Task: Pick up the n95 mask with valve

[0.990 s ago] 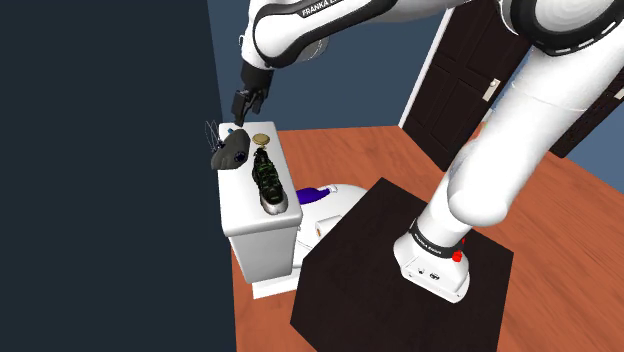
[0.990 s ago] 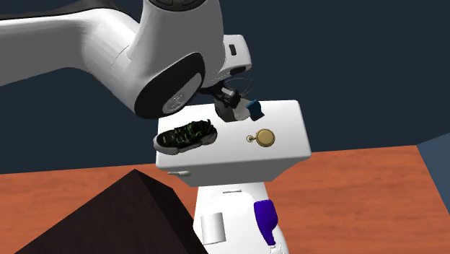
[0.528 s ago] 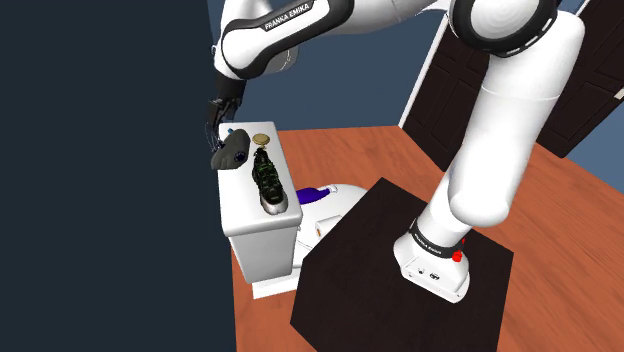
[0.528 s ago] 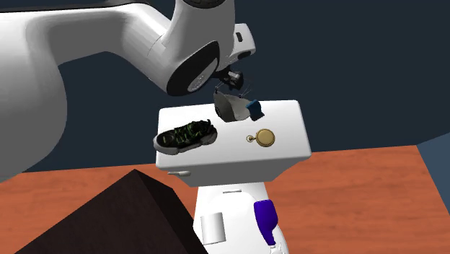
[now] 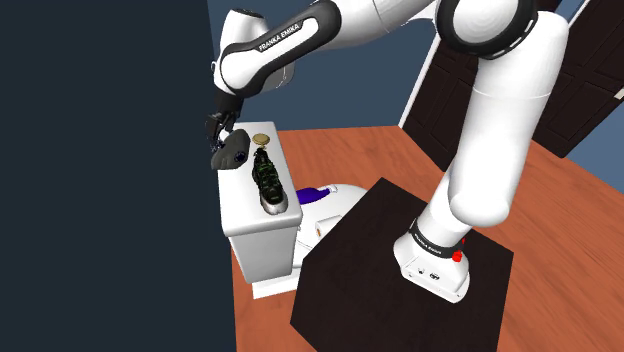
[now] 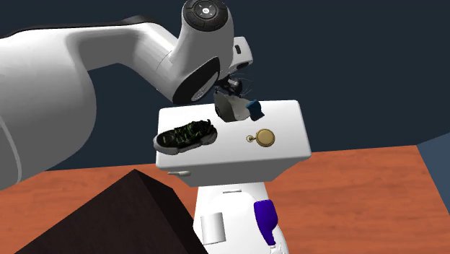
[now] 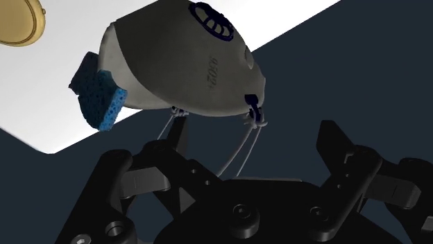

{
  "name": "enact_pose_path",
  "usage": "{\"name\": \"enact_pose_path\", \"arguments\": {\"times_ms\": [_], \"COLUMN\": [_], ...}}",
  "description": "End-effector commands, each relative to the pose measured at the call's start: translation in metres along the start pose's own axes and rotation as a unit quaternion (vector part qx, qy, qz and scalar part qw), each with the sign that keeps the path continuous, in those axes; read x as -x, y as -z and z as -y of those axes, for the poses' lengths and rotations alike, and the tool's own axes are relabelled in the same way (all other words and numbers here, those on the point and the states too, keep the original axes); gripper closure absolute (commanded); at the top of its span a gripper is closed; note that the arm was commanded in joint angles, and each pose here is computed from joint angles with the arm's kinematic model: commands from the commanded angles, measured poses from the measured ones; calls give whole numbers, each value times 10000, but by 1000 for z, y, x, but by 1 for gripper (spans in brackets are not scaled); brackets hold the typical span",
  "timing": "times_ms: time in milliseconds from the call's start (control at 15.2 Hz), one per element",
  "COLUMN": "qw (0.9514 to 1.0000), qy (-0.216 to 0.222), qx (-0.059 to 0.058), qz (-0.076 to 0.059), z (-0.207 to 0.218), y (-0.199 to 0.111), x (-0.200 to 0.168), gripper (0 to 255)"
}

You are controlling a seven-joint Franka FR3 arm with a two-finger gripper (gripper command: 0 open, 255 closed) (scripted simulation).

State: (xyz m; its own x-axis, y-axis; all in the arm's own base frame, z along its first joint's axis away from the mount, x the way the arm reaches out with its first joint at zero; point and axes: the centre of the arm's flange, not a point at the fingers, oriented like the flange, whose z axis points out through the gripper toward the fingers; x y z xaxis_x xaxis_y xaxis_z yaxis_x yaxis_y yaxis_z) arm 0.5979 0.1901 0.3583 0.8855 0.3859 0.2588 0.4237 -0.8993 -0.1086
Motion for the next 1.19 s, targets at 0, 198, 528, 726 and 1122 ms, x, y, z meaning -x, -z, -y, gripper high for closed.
{"name": "enact_pose_path", "arguments": {"times_ms": [0,198,528,726,1122], "qw": [10000,10000,10000,10000,10000], "qy": [0,0,0,0,0], "qx": [1,1,1,1,1], "qz": [-3,-3,-3,-2,-2], "z": [0,0,0,1,4], "y": [-2,-2,-2,9,39], "x": [0,0,0,-2,-10], "gripper": [255,255,255,255,255]}}
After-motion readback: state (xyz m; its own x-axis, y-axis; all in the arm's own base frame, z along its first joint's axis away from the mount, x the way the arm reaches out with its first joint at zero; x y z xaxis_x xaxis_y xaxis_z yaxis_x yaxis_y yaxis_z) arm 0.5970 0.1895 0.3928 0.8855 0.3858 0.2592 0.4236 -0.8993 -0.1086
